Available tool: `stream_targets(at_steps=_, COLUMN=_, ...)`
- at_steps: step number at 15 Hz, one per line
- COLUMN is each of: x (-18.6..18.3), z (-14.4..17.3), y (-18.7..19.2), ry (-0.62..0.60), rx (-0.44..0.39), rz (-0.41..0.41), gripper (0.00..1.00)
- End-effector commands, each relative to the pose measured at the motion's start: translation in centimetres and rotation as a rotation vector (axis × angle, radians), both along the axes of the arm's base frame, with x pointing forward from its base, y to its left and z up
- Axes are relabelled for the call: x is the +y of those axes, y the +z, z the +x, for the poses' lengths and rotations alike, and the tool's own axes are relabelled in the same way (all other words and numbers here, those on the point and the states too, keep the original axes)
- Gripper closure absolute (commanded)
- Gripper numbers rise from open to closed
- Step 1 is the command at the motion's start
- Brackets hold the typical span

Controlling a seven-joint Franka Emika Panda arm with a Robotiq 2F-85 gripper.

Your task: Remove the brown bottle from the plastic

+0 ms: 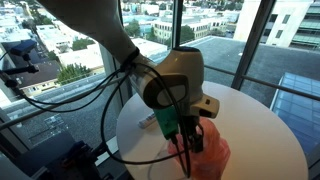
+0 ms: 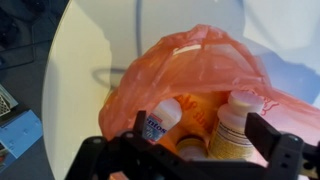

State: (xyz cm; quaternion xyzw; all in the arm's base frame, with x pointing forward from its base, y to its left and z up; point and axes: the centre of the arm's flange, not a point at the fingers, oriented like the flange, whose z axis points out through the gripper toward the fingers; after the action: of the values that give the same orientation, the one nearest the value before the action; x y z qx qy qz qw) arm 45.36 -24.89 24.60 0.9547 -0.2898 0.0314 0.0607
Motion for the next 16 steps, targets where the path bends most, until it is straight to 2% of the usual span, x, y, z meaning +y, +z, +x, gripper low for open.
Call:
stream_targets(at_steps=1, x=-2.1, z=0.1, y=-1.0, ry=-0.008, rx=0.006, rz=-0.005, gripper=0.0)
stream_targets(at_steps=16, x=-8.0, z=-7.1, y=0.1, ry=-0.186, rx=0.044, rz=-0.009, gripper=0.0)
